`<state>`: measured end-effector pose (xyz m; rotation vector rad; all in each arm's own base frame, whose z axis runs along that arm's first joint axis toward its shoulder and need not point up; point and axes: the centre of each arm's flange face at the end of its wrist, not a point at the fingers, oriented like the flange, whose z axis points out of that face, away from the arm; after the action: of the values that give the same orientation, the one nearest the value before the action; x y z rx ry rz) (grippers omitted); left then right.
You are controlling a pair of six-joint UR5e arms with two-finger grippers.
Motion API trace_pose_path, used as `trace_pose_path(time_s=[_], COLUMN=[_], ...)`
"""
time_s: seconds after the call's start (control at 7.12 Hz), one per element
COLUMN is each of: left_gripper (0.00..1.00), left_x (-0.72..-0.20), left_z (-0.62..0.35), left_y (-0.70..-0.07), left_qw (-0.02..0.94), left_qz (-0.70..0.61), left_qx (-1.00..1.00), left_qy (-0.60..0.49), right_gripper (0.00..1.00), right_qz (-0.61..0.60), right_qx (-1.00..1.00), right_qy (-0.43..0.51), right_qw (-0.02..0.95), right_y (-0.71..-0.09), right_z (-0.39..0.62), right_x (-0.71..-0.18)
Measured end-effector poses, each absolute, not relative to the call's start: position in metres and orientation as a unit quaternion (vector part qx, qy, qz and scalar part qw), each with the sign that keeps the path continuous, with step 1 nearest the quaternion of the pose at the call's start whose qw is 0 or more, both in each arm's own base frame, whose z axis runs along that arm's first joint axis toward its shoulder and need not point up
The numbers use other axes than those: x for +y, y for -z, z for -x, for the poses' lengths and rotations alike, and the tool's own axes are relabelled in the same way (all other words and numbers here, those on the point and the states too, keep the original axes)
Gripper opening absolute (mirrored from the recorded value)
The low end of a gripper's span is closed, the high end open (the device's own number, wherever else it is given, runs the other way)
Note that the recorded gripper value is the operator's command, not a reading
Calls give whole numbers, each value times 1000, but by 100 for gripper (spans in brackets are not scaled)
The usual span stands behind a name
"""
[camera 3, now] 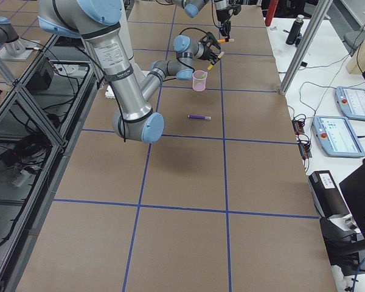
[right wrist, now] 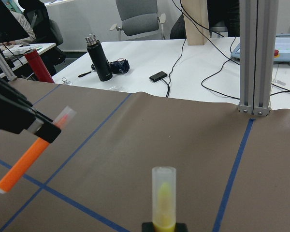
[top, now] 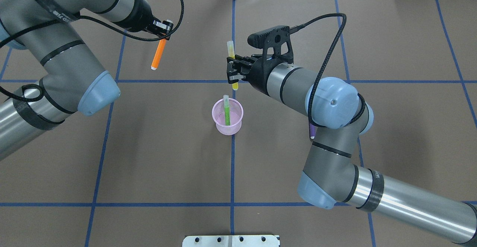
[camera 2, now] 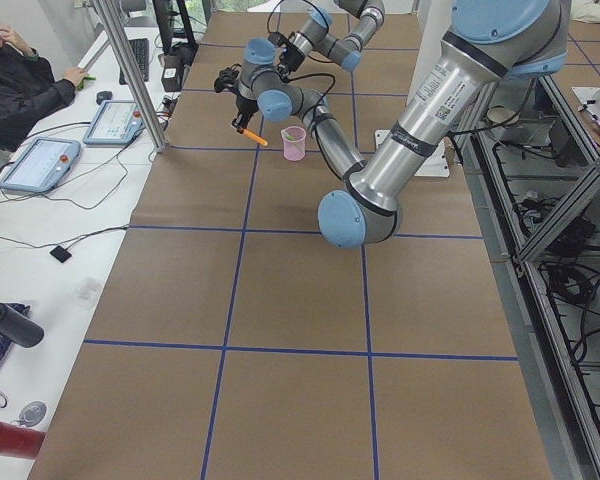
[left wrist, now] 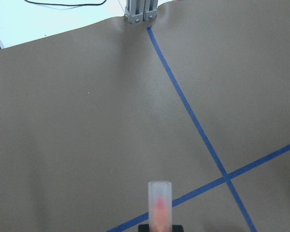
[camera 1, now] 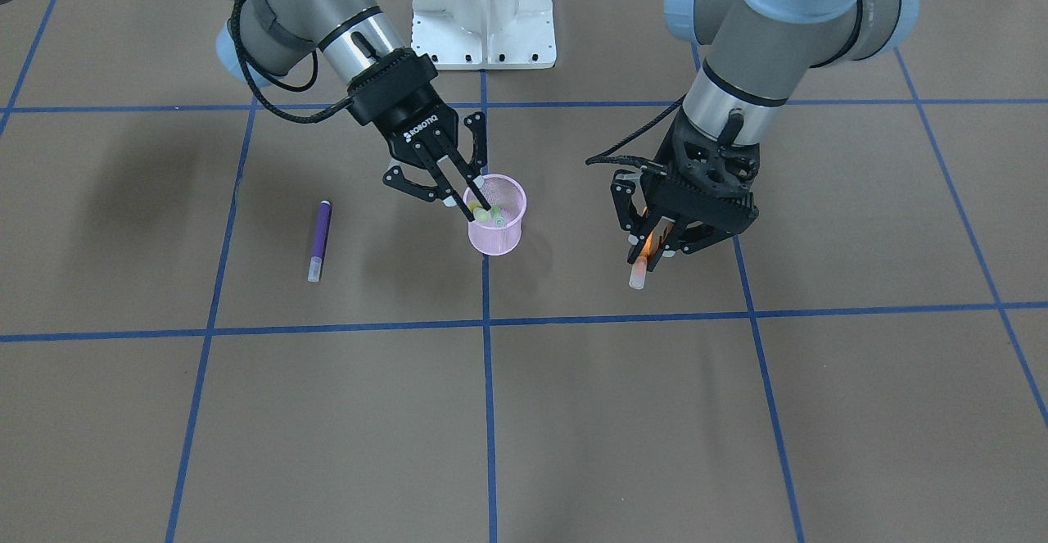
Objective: Collect pens into pen holder
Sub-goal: 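Lower the yellow marker into the pink cup with the right gripper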
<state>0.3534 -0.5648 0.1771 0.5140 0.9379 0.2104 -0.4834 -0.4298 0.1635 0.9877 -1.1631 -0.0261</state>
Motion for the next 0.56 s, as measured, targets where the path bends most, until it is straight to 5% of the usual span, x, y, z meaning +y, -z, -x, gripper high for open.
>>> trace_pose_path(time_s=[0.42, 0.56], left_gripper=[0, 0], left_x=[-569, -570], left_z=[-342, -341], left_y=[-170, -169], left_qw=[842, 840], left_qz=[-270, -273], left_qx=[457, 458], left_qy=[-97, -96], right_gripper=[0, 30], right_qz=[-437, -437], right_qx=[-514, -508], right_qy=[22, 23], right_qw=[738, 742], right_y=[-181, -187], right_z=[524, 534], right_x=[-411, -404])
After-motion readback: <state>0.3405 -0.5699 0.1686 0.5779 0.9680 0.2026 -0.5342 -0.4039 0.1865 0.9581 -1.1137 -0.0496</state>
